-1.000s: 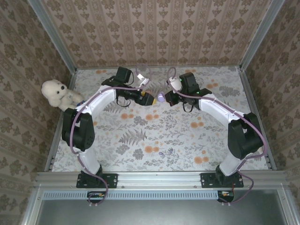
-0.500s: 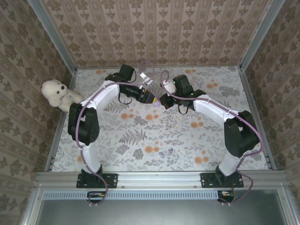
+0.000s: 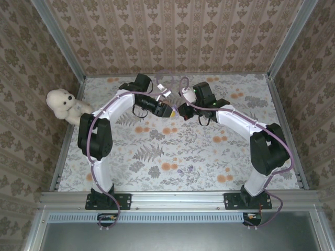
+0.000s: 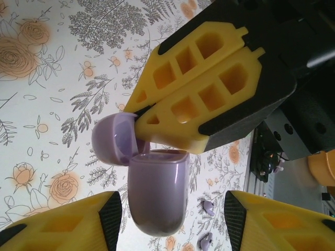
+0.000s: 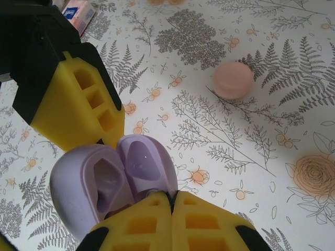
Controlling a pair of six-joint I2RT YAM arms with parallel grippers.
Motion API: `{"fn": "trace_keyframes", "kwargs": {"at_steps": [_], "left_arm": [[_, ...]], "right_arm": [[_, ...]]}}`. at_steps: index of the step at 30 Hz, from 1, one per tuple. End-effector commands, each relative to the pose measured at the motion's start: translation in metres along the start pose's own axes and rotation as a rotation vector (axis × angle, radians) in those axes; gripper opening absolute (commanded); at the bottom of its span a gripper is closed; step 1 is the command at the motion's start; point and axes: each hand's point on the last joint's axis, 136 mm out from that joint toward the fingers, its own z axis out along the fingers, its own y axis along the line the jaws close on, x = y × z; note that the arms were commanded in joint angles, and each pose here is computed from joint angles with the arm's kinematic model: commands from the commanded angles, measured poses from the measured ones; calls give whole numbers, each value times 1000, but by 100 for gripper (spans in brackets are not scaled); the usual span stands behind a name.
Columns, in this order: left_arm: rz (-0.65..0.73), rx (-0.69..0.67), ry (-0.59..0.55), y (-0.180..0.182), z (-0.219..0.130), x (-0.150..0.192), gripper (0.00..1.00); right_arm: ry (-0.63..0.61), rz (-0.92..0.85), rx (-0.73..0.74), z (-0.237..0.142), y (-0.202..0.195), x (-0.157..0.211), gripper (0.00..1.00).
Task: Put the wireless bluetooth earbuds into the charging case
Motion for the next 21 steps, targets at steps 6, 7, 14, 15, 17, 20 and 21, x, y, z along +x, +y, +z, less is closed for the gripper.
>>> {"fn": "trace_keyframes", "kwargs": {"at_steps": [6, 7, 14, 15, 17, 20, 21], "left_arm": [[18, 42, -17, -2, -2, -7, 54], [20, 45, -15, -3, 0, -7, 54], [20, 47, -16, -2, 1, -8, 48], [18, 47, -17, -2, 1, -8, 47], [20, 48, -17, -2, 2, -9, 44], [21, 49, -16, -2, 3, -8, 41], [21, 49, -17, -2, 3, -9, 39]], "right_arm": [[-18, -30, -35, 1, 8, -10, 0], [-18, -30, -36, 1, 8, -10, 0], [-19, -28, -46, 2, 10, -11, 0], [-19, -26, -46, 2, 10, -11, 0], [-17, -26, -46, 3, 10, -10, 0], [-17, -27, -47, 3, 11, -10, 0], [-16, -27, -48, 4, 11, -9, 0]]}}
